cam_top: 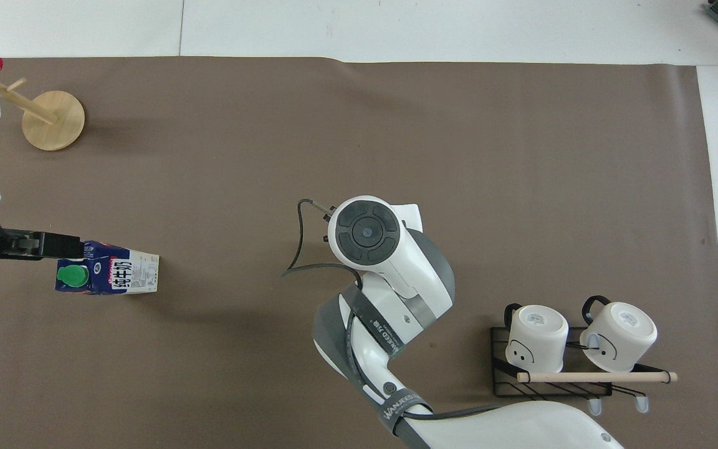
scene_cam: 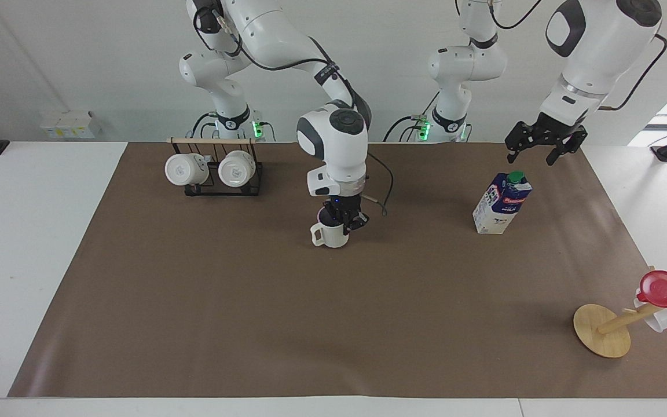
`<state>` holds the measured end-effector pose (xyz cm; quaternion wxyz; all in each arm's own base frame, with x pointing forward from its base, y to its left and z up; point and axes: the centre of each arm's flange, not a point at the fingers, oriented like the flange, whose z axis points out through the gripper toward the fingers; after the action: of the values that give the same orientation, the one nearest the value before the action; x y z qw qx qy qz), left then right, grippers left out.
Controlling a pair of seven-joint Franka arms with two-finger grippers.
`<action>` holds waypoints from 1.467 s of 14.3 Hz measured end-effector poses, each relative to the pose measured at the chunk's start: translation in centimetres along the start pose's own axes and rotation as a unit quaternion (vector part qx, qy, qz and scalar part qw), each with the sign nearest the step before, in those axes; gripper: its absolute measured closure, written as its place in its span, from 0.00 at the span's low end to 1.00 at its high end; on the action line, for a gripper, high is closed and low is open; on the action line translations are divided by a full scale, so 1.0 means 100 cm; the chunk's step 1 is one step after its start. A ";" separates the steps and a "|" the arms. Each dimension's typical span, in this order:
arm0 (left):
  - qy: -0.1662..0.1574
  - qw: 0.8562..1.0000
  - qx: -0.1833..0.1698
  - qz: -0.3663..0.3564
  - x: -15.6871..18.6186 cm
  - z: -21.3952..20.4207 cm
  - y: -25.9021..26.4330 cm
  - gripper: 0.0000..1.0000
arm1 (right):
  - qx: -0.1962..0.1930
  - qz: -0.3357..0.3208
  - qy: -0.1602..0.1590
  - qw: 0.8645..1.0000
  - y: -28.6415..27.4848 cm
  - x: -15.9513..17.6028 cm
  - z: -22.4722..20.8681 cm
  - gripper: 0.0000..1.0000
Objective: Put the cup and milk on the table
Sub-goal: 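Lower the mug with the right gripper while the left gripper grasps the carton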
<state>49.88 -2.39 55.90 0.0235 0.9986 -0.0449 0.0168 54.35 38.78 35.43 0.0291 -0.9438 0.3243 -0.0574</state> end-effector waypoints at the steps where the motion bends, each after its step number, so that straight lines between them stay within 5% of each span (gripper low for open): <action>1: 0.002 1.000 0.000 -0.001 0.000 0.010 -0.001 0.00 | -0.001 0.000 0.000 1.000 0.000 0.000 0.001 0.96; 7: 0.003 1.000 0.002 0.002 -0.006 0.045 0.001 0.00 | -0.007 0.001 -0.002 1.000 0.003 0.000 0.008 0.85; 15: 0.006 1.000 0.003 0.003 -0.011 0.057 0.002 0.00 | 0.020 -0.023 0.010 0.999 -0.002 0.016 -0.024 0.00; 21: 0.000 1.000 0.003 0.019 -0.016 0.074 -0.002 0.00 | 0.020 -0.074 0.006 0.997 0.031 0.057 -0.114 0.00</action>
<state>48.59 -2.37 48.47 0.0201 0.9976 -0.0635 0.0175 55.41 32.62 46.99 0.0412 -0.9641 0.2524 -0.0716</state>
